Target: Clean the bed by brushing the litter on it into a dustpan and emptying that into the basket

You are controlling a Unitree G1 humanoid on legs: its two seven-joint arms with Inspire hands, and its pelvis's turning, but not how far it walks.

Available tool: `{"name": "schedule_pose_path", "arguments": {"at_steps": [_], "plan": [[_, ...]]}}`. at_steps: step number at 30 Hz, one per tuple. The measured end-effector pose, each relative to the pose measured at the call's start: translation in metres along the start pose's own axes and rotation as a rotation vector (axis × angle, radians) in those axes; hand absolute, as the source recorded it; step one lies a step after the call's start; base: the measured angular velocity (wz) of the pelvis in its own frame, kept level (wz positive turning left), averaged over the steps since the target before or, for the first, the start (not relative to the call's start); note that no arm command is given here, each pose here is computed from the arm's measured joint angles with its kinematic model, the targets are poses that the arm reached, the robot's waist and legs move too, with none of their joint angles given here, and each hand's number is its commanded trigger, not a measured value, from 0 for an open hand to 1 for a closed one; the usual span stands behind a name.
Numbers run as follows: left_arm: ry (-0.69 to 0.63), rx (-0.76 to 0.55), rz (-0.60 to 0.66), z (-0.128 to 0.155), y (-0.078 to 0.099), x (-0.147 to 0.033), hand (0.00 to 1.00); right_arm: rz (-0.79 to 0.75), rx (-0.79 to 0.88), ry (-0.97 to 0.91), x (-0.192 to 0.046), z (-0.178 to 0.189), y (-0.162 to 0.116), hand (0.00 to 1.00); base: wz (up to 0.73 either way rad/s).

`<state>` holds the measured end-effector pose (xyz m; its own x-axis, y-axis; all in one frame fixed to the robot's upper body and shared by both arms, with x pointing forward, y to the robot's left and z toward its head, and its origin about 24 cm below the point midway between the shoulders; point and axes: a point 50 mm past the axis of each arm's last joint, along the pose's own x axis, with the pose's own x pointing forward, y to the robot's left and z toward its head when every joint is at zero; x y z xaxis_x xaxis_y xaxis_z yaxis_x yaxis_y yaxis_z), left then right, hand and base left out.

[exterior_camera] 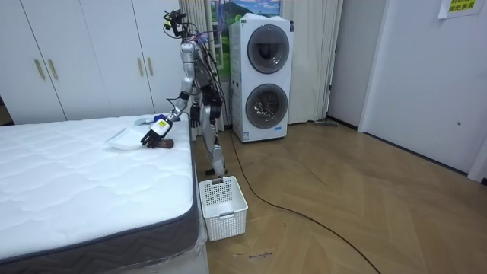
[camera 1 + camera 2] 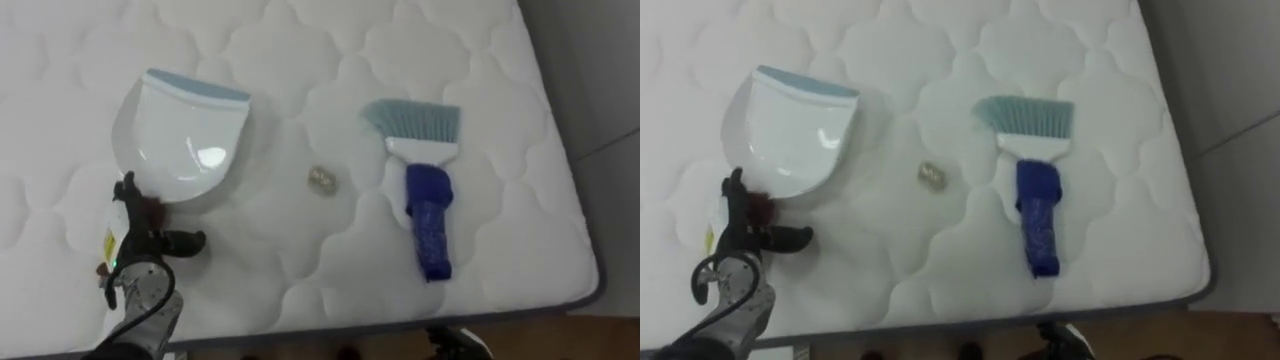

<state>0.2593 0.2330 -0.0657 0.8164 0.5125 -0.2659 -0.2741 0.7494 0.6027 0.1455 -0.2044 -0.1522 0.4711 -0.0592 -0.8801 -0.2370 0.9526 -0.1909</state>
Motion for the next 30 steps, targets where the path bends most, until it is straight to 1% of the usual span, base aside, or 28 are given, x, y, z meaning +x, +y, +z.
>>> {"name": "schedule_pose_path", "arguments": {"at_steps": [1,2,3,4,10,13,21,30], "plan": [[0.01,0.006,0.007,0.0,0.002,0.002,0.87,0.002,-0.007,0.001,0.0,0.0,0.0,0.0,-0.14],[0.015,0.011,0.011,-0.001,0.004,0.004,0.93,0.003,-0.008,0.0,0.0,0.0,0.0,0.0,-0.1],[0.019,0.015,0.019,-0.001,0.008,0.006,0.92,0.004,-0.009,-0.003,0.0,0.001,0.0,0.0,-0.03],[0.022,0.009,0.026,0.001,0.011,0.008,0.99,0.007,-0.009,-0.003,0.0,0.001,0.0,0.0,0.0],[0.06,0.004,0.001,-0.001,0.01,0.01,1.0,-0.006,-0.017,-0.014,0.0,0.005,-0.008,0.0,0.0],[0.062,0.011,-0.02,-0.001,0.008,0.01,1.0,-0.007,-0.017,-0.018,0.0,0.006,-0.008,0.0,0.0],[0.088,0.023,-0.03,-0.007,0.009,0.009,1.0,-0.001,-0.019,-0.017,0.0,0.006,-0.008,0.0,0.0],[0.041,0.173,-0.041,-0.003,0.013,0.013,1.0,-0.01,-0.023,-0.007,0.0,0.005,-0.009,0.0,0.01]]}}
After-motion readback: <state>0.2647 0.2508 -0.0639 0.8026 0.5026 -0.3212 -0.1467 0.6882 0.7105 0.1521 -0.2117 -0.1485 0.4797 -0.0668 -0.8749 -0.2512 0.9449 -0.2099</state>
